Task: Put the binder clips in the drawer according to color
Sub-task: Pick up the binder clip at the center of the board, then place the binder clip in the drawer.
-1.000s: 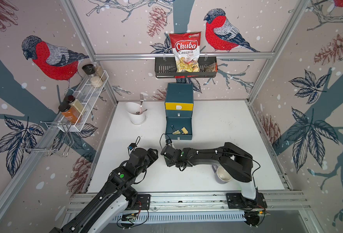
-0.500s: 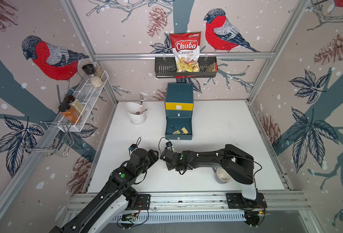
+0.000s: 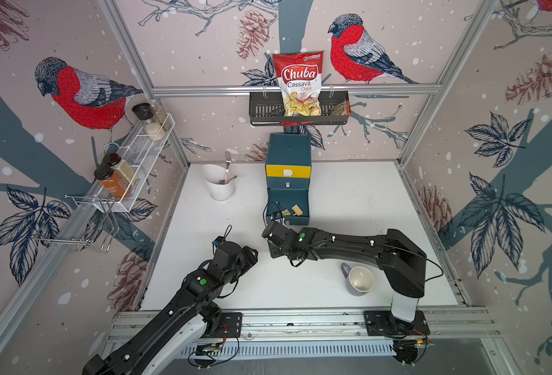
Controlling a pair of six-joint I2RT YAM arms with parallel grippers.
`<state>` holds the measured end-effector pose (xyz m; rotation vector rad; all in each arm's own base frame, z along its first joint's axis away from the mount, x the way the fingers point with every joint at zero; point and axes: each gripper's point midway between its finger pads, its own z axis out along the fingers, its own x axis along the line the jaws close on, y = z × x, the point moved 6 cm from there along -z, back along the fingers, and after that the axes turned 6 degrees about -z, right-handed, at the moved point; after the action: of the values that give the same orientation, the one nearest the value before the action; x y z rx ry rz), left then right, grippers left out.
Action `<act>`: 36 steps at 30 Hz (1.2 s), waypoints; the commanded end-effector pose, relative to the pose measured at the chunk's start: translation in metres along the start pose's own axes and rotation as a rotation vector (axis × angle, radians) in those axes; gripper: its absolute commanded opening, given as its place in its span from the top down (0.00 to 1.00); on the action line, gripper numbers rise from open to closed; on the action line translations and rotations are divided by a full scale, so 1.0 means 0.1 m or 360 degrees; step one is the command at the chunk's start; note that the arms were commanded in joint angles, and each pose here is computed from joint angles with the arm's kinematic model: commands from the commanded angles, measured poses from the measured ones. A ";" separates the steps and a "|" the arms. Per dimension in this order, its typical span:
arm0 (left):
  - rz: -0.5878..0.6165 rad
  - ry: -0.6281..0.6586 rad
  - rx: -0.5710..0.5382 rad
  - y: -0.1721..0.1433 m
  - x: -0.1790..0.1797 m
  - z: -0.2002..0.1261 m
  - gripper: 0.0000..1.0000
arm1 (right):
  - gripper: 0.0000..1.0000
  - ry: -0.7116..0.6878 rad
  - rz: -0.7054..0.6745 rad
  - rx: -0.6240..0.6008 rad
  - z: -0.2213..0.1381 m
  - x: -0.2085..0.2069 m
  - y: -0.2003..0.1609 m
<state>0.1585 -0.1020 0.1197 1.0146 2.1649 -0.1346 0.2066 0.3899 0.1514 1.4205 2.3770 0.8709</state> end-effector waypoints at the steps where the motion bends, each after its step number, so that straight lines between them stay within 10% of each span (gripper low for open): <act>1: 0.0041 -0.0052 0.0091 -0.06 -0.04 0.06 0.22 | 0.54 -0.0070 0.0003 -0.0025 -0.04 -0.20 0.23; 24: 0.0103 -0.0154 0.0241 -0.24 -0.14 0.11 0.24 | 0.40 -0.0249 0.0328 0.0008 0.73 -1.02 0.90; 36: 0.0099 -0.0158 0.0218 -0.25 -0.16 0.10 0.24 | 0.26 -0.0254 0.0290 -0.0261 0.11 -0.80 0.99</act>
<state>0.1494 -0.1311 0.1120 1.1545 2.0773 -0.3131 0.3284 0.3613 0.1822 1.6024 2.1024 0.8913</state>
